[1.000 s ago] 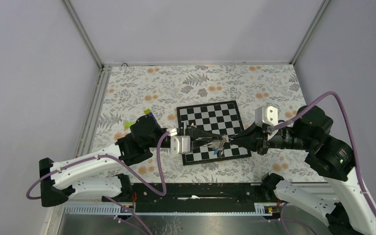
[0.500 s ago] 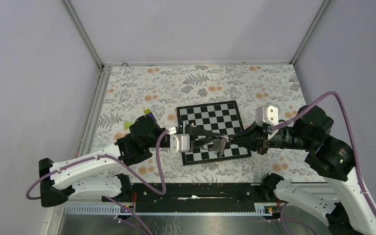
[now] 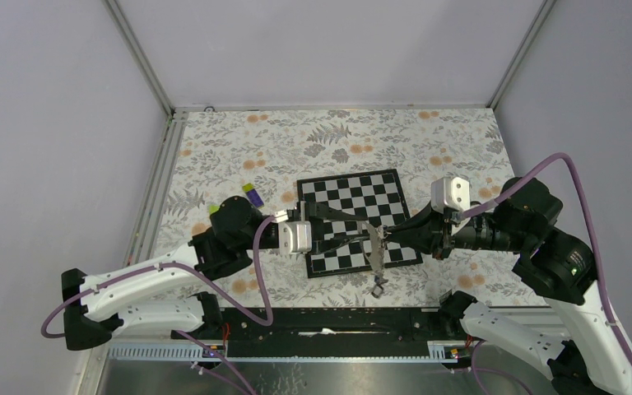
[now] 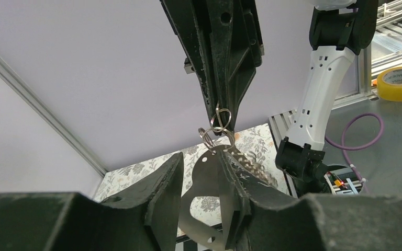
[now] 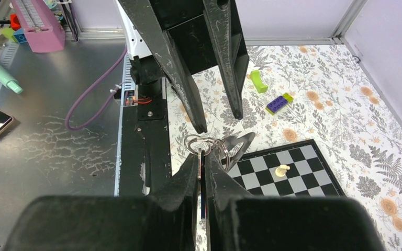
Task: Remove the keys from the keyring
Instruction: Remove the key from the keyring.
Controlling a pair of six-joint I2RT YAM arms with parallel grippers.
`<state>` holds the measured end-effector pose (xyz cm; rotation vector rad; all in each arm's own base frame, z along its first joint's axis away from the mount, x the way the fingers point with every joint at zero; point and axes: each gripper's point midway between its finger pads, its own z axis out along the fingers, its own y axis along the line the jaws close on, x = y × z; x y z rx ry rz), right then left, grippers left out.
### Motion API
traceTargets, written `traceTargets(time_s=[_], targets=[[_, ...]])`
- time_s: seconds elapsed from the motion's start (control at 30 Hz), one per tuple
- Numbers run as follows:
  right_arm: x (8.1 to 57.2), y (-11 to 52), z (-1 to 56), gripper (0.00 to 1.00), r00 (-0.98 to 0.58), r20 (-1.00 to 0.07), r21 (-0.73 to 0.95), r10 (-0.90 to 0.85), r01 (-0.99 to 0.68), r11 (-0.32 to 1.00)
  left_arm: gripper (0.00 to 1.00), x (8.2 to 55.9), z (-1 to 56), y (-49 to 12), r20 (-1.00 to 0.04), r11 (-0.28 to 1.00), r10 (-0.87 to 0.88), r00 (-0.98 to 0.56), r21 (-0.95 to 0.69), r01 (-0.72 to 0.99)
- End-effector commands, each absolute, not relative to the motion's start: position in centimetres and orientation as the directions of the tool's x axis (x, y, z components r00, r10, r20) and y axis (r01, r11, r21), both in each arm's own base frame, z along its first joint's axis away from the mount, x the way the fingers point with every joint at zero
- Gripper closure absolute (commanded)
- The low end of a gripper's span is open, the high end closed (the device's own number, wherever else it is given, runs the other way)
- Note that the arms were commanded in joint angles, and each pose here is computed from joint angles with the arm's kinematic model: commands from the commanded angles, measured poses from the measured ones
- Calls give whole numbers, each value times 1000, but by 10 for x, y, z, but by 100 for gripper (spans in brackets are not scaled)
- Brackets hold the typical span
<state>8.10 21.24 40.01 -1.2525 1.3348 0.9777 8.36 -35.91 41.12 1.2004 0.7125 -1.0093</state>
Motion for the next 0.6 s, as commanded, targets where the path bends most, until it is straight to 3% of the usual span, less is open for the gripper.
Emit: traceTargets(time_s=[0.0, 0.33, 0.57], targets=[[75, 213, 422, 100, 109, -989, -120, -100, -987, 111, 64, 86, 435, -350, -849, 110, -320, 419, 406, 907], [78, 212, 424, 100, 110, -991, -120, -80, -983, 137, 60, 84, 440, -354, -859, 90, -338, 385, 378, 921], [74, 213, 419, 100, 101, -990, -112, -96, -988, 110, 74, 77, 438, -358, -871, 38, -334, 360, 369, 929]])
